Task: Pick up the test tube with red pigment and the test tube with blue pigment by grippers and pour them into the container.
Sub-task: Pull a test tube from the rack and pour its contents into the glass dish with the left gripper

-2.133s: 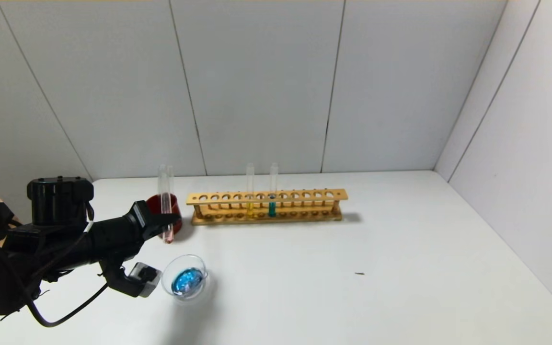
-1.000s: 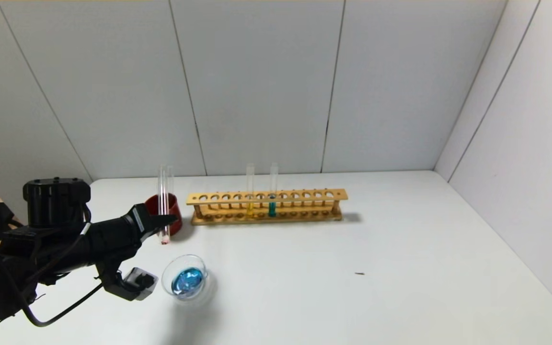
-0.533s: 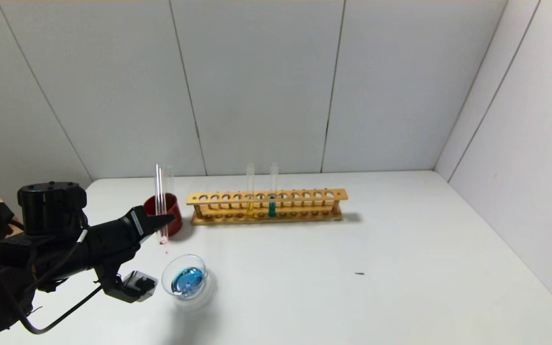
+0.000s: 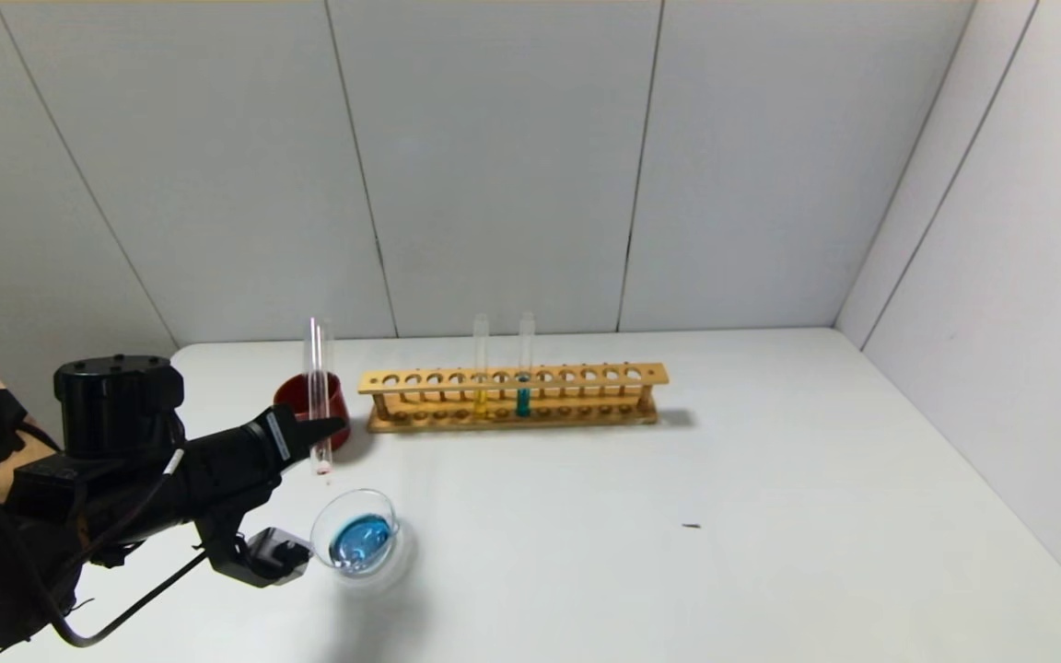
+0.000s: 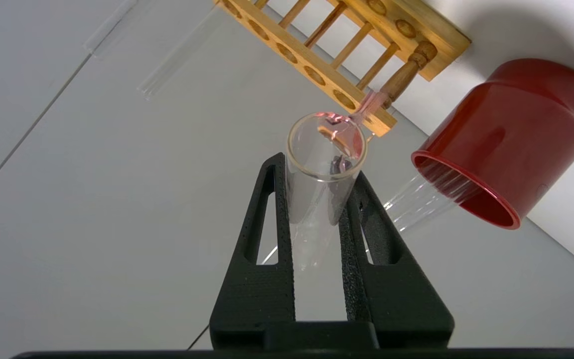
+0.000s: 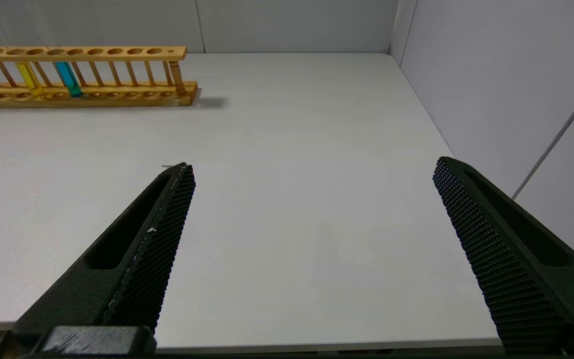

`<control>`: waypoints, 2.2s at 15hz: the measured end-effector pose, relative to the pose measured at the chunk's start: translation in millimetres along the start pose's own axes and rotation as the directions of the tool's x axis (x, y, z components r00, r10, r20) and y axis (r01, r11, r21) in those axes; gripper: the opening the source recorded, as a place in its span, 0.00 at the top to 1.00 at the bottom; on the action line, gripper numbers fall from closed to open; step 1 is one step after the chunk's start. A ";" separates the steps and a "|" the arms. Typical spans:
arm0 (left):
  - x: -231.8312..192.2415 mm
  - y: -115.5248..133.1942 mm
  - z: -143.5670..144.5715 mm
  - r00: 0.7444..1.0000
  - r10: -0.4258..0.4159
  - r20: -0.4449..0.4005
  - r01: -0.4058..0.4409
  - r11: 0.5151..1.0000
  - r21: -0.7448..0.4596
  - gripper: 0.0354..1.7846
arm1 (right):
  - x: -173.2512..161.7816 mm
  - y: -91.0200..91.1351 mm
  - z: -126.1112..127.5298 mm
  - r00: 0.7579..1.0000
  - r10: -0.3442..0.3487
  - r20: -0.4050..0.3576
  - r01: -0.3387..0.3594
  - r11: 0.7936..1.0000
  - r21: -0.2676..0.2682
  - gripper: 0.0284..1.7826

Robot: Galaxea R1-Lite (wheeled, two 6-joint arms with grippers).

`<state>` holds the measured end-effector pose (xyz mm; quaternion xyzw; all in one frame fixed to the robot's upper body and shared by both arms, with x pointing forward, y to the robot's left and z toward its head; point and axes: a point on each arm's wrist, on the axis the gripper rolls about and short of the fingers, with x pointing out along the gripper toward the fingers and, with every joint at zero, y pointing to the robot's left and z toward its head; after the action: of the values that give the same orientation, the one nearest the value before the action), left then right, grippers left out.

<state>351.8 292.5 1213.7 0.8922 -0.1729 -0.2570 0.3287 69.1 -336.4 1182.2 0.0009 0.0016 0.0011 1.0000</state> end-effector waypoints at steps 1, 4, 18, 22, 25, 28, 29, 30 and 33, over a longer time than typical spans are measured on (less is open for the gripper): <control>0.9 -0.2 0.5 1.000 -0.001 0.002 0.001 1.000 0.000 0.84 | 0.0 0.0 0.0 1.000 0.000 0.000 0.000 1.000 0.000 0.02; 3.5 0.5 1.3 1.000 -0.011 -0.003 0.011 1.000 0.003 0.84 | 0.0 0.0 0.0 1.000 0.000 0.000 0.000 1.000 0.000 0.02; 5.9 13.4 6.3 0.997 0.030 -0.074 -0.023 0.995 0.102 0.84 | 0.0 0.0 0.0 1.000 0.000 0.000 0.000 1.000 0.000 0.02; 2.6 14.7 5.5 0.996 0.036 -0.084 -0.027 0.993 0.111 0.84 | 0.0 0.0 0.0 1.000 0.000 0.000 0.000 1.000 0.000 0.02; 2.2 14.6 5.8 0.996 0.036 -0.084 -0.027 0.994 0.104 0.84 | 0.0 0.0 0.0 1.000 0.000 0.000 0.000 1.000 0.000 0.02; 2.3 17.8 1.8 0.994 0.046 -0.102 -0.041 0.998 0.044 0.84 | 0.0 0.0 0.0 1.000 0.000 0.000 0.000 1.000 0.000 0.02; 1.8 21.0 -1.5 0.991 0.050 -0.124 -0.051 0.999 -0.011 0.84 | 0.0 0.0 0.0 1.000 0.000 0.000 0.000 1.000 0.000 0.02; 0.4 26.7 -6.7 0.985 0.060 -0.160 -0.073 0.994 -0.076 0.84 | 0.0 0.0 0.0 1.000 0.000 0.000 0.000 1.000 0.000 0.02; -11.1 62.6 -32.2 0.923 0.128 -0.363 -0.238 0.931 -0.278 0.84 | 0.0 0.0 0.0 1.000 0.000 0.000 0.000 1.000 0.000 0.02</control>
<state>352.6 268.5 1280.7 0.8383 -0.1539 -0.0921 0.5149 69.1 -336.4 1182.2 0.0006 0.0014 0.0011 1.0000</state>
